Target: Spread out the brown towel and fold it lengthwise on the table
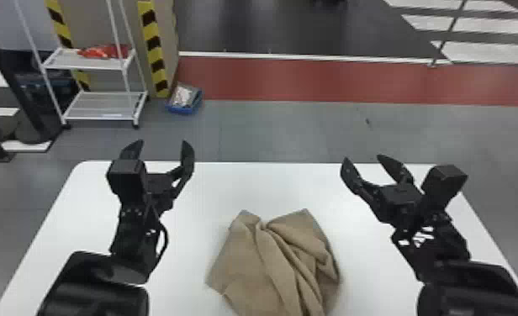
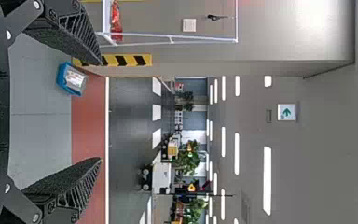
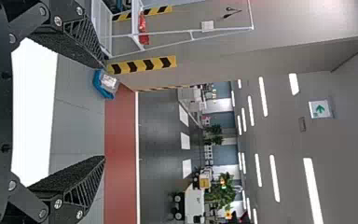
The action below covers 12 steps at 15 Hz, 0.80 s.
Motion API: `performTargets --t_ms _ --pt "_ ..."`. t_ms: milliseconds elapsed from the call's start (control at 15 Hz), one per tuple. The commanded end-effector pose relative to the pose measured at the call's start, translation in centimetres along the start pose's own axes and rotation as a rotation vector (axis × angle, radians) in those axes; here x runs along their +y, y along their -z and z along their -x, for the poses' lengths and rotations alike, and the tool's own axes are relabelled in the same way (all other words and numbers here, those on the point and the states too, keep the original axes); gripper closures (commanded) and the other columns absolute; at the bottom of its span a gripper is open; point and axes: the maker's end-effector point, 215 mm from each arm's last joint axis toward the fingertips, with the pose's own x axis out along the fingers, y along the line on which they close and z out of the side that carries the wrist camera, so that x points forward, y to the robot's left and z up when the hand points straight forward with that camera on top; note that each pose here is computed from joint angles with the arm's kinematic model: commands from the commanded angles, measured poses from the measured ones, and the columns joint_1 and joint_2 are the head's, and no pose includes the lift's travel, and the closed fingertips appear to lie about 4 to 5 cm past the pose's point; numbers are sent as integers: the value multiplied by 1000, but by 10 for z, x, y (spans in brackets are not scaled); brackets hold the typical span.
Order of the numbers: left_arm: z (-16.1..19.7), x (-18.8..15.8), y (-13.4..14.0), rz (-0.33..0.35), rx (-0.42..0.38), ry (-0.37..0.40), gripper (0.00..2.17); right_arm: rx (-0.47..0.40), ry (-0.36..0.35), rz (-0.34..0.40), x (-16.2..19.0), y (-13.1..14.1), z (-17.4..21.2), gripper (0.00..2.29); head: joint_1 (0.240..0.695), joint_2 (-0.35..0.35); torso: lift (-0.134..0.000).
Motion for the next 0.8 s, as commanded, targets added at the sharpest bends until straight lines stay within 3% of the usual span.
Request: performTargets --t_ms 0,267,467,733 --pt "9 6 17 -3 29 -2 208 58 21 13 -11 28 7 218 695 -61 0" --pt "27 13 46 3 71 7 208 134 -57 -9 1 68 11 262 695 -63 0" --pt "36 15 55 -1 81 7 208 255 -108 -43 14 107 -13 286 695 -46 0" --pt "33 -4 45 3 55 44 205 294 -132 -26 31 115 -39 286 695 -20 0"
